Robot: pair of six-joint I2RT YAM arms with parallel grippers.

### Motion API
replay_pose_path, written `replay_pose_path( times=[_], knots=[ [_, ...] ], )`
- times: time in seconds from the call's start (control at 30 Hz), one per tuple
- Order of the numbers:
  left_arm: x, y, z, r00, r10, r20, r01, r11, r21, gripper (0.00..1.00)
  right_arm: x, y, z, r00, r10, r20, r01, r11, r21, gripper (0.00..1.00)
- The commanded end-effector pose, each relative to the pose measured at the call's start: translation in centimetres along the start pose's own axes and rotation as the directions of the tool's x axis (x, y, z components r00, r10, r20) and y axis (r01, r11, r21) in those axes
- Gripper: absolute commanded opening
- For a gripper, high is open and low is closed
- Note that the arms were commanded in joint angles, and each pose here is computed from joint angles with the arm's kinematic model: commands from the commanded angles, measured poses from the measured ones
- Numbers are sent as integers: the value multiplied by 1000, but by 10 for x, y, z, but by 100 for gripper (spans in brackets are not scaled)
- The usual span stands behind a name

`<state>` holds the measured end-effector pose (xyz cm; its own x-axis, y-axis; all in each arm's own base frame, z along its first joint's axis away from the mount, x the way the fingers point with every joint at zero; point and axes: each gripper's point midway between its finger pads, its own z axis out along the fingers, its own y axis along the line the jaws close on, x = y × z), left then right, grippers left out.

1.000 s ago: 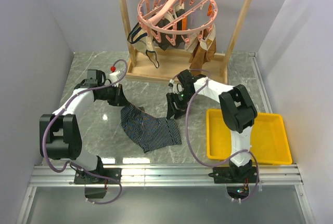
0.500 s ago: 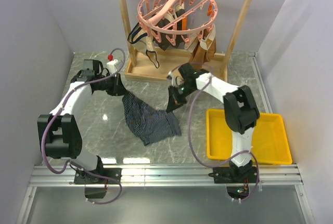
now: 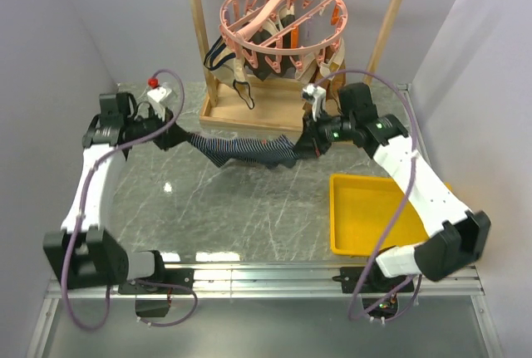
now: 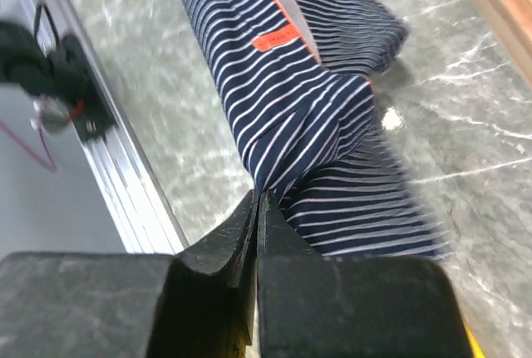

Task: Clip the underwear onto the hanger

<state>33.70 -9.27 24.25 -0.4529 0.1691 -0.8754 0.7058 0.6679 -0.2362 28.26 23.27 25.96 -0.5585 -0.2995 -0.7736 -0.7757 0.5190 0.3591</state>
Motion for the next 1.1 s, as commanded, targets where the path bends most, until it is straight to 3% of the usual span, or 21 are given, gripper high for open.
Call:
replay_pose_path(
  times=[0.0, 0.2, 0.3, 0.37, 0.4, 0.6, 0.63, 0.73, 0.83, 0.93, 1.07],
  knots=[
    [-6, -49, -30, 979, 192, 70, -196, 979, 56, 1, 12, 9, -10, 990, -139, 23, 140, 990, -2, 0],
    [11, -100, -66, 942, 320, 105, -324, 946, 23, 0, 34, 72, -29, 973, -229, 42, 232, 966, -116, 0],
    [22, -91, -61, 958, 283, 41, -283, 959, -3, 0, 45, 58, -13, 983, -183, -4, 182, 981, -65, 0],
    [26, -72, -51, 965, 263, 5, -262, 964, -50, 1, 46, 27, 6, 990, -137, -29, 139, 989, 46, 0],
    [29, -64, -39, 979, 201, -13, -202, 978, -53, 1, 46, 16, 13, 992, -118, -35, 121, 989, 79, 0],
    [25, -18, 19, 987, 156, -32, -159, 982, -100, 0, 44, -53, 51, 998, -33, -53, 48, 952, 301, 1],
    [28, -10, 27, 988, 146, -41, -150, 981, -121, 21, 55, -64, 64, 995, -2, -103, 35, 947, 320, 23],
    [43, 24, 44, 985, 84, -152, -114, 973, -200, 52, 90, -90, 77, 951, 125, -281, -2, 916, 400, 44],
    [62, 39, 39, 972, 32, -231, -95, 960, -263, 59, 97, -91, 69, 944, 127, -306, 13, 908, 418, 59],
    [80, 29, 28, 963, 35, -267, -105, 962, -253, 70, 97, -74, 66, 940, 104, -323, 20, 933, 360, 56],
    [116, 19, 24, 937, -49, -346, -38, 970, -242, 70, 125, -45, 76, 879, 105, -465, 22, 965, 260, 47]
  ],
)
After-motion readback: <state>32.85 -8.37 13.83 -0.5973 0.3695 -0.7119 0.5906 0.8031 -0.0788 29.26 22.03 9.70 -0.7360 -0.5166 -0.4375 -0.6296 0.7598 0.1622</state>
